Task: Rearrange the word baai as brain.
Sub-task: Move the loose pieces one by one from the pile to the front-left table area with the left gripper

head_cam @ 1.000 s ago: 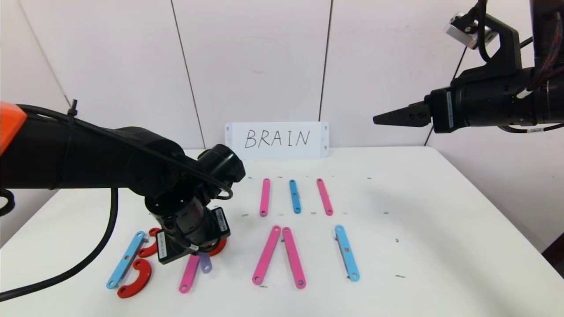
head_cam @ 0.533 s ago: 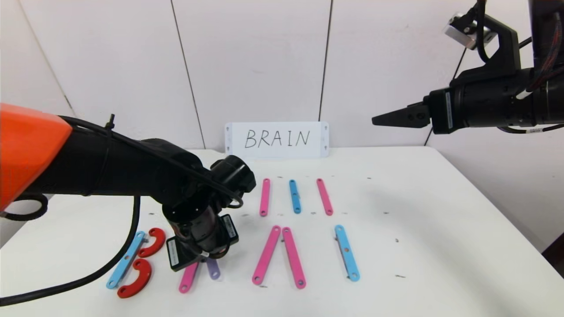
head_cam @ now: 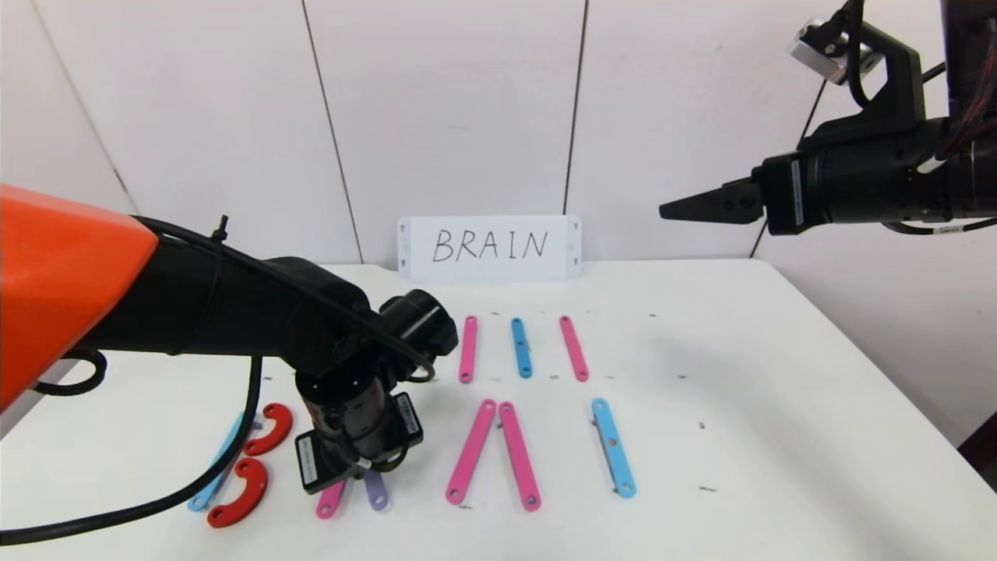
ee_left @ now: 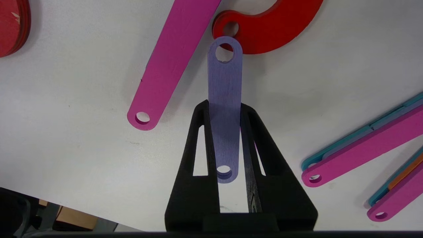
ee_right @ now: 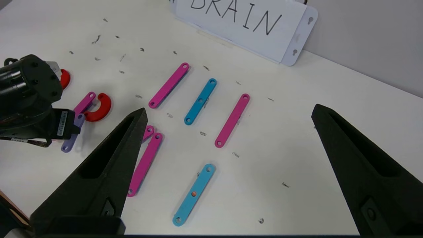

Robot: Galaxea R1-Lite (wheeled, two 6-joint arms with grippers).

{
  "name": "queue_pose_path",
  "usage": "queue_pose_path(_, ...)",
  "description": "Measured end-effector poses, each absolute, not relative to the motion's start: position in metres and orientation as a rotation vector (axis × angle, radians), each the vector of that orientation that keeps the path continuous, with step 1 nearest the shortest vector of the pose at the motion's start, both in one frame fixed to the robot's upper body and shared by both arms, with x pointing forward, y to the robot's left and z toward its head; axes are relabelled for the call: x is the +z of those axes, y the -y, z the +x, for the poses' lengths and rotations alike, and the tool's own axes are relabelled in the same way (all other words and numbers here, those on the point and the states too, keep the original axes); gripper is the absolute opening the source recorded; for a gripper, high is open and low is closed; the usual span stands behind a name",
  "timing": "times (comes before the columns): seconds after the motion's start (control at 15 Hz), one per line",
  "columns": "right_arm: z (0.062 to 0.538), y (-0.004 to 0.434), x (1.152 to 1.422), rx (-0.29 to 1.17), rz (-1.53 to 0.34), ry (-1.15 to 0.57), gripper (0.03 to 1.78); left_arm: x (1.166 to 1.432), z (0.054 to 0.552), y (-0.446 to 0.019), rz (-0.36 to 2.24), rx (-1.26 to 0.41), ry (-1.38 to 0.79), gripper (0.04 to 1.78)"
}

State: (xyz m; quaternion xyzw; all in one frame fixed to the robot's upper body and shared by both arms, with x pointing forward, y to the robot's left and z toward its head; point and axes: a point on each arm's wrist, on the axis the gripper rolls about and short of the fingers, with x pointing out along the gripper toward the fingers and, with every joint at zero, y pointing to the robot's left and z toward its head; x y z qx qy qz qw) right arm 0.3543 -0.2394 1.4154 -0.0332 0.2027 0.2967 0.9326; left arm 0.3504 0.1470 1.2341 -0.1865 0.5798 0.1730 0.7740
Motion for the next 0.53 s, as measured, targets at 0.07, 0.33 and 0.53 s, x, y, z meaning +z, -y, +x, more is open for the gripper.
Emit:
queue_pose_path(0.07, 0.3542, 0.2395, 1.4157, 0.607, -0.068, -0.413, 1.74, 1.2339, 0.3497, -0.1467, -0.401, 0.375, -1.257, 0.26)
queue_pose_path(0.33, 0.3542, 0.2400, 1.4160, 0.605, -0.067, -0.412, 1.74, 1.2306, 0.3450, -0.1457, -0.388, 0.381, -1.269, 0.26)
queue_pose_path(0.53, 0.3542, 0.2400, 1.4159, 0.605, -0.068, -0.413, 1.74, 1.2290, 0.3444, -0.1456, -0.389, 0.390, -1.273, 0.26)
